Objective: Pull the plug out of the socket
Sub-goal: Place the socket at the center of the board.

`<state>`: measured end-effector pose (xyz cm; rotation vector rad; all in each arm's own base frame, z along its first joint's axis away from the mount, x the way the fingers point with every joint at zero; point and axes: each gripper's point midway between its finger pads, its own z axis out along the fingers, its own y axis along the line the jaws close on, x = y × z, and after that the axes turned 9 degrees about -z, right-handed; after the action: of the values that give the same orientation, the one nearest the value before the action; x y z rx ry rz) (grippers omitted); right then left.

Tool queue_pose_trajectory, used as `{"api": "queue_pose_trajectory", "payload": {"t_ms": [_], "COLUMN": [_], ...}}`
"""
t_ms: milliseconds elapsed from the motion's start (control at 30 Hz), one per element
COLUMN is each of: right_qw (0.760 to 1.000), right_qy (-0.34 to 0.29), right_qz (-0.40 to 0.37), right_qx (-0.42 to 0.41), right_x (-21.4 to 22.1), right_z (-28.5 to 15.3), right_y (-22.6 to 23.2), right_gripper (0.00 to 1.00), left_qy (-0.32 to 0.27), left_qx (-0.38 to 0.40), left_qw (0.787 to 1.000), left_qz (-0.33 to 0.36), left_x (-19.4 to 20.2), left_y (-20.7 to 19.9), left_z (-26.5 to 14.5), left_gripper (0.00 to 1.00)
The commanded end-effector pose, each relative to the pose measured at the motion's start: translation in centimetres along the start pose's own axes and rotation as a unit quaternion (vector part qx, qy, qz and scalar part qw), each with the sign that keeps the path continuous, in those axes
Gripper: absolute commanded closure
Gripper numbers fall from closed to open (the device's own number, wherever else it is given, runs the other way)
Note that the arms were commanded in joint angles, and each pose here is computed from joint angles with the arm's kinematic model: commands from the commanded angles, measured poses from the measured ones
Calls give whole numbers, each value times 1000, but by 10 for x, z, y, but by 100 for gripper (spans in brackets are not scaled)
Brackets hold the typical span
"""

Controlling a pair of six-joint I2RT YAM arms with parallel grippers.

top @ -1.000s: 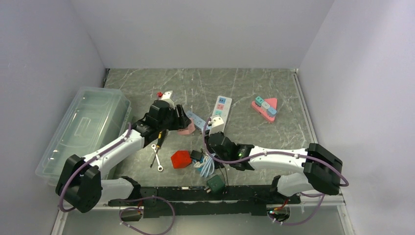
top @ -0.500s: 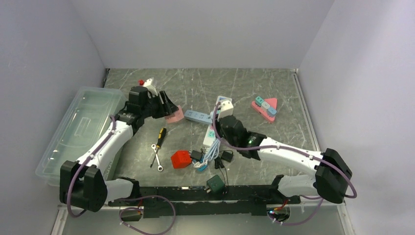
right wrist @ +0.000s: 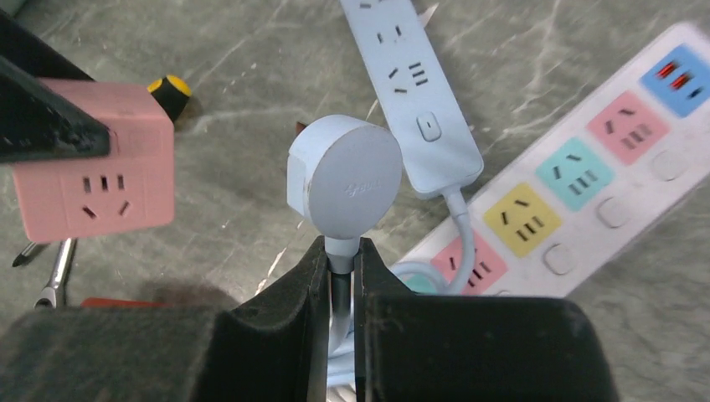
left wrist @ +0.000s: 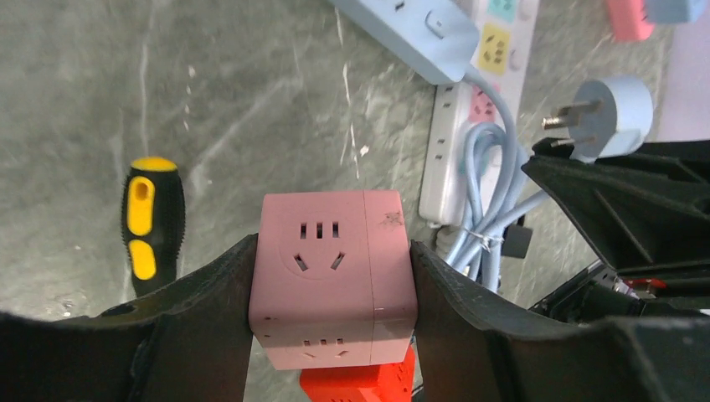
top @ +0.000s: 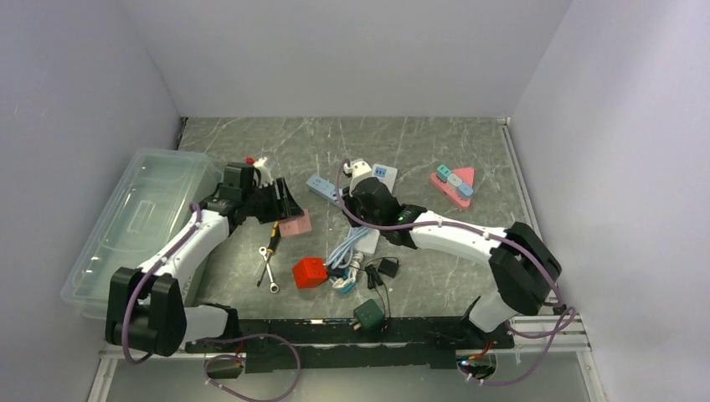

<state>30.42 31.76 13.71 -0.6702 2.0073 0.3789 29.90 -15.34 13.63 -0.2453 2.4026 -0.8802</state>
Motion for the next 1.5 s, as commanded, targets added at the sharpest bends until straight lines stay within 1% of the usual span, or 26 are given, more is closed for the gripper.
{"api": "queue_pose_trajectory", "payload": {"t_ms": [0,200,233,267,333,433,500,533,567,633,733,933,1033,1133,1233,1267,1367,1467], "right_qw": [997,997,997,998,998,998,998,999,999,998,998,995,991,984,978,975,968,962], "right_qy": [-36,9,16,22,28,25,17,14,10,7,2,-26,-42,-47,-34,-28,-8,32], "right_qz": [47,51,51,50,51,57,54,52,52,54,49,48,34,32,42,47,68,64], "right_qx": [-55,-51,-48,-44,-35,-11,-1,4,11,29,44,84,124,167,199,214,243,265], "right_x": [-20,17,23,27,33,34,29,27,25,22,20,3,-12,-25,-27,-27,-22,-6], "right_z": [7,20,22,22,23,21,17,15,13,8,0,-28,-53,-75,-91,-96,-105,-104], "right_y": [25,31,30,30,27,18,14,11,8,1,-7,-28,-52,-89,-132,-149,-194,-237], "right_gripper": [100,100,96,92,85,75,67,64,61,56,50,42,36,31,31,31,27,23], "left_qy": [6,34,37,41,48,53,52,49,46,38,18,-37,-79,-140,-209,-224,-236,-231], "left_qx": [4,-33,-41,-50,-64,-65,-56,-51,-47,-46,-51,-44,-40,-50,-74,-86,-122,-137], "left_qw": [1000,999,998,998,997,996,997,997,998,998,998,998,994,984,968,963,953,951], "left_qz": [7,21,24,25,23,14,9,9,11,15,23,39,69,101,115,120,145,154], "left_x": [8,21,22,24,26,30,30,28,27,23,14,-11,-38,-83,-135,-146,-163,-161], "left_y": [-6,4,6,10,18,21,18,16,14,12,10,-7,-26,-42,-49,-48,-40,-28], "left_z": [16,36,38,40,44,50,52,52,52,51,46,24,0,-39,-84,-94,-104,-95], "left_gripper": [100,100,98,94,89,78,65,55,41,24,1,0,0,0,0,0,0,0]}}
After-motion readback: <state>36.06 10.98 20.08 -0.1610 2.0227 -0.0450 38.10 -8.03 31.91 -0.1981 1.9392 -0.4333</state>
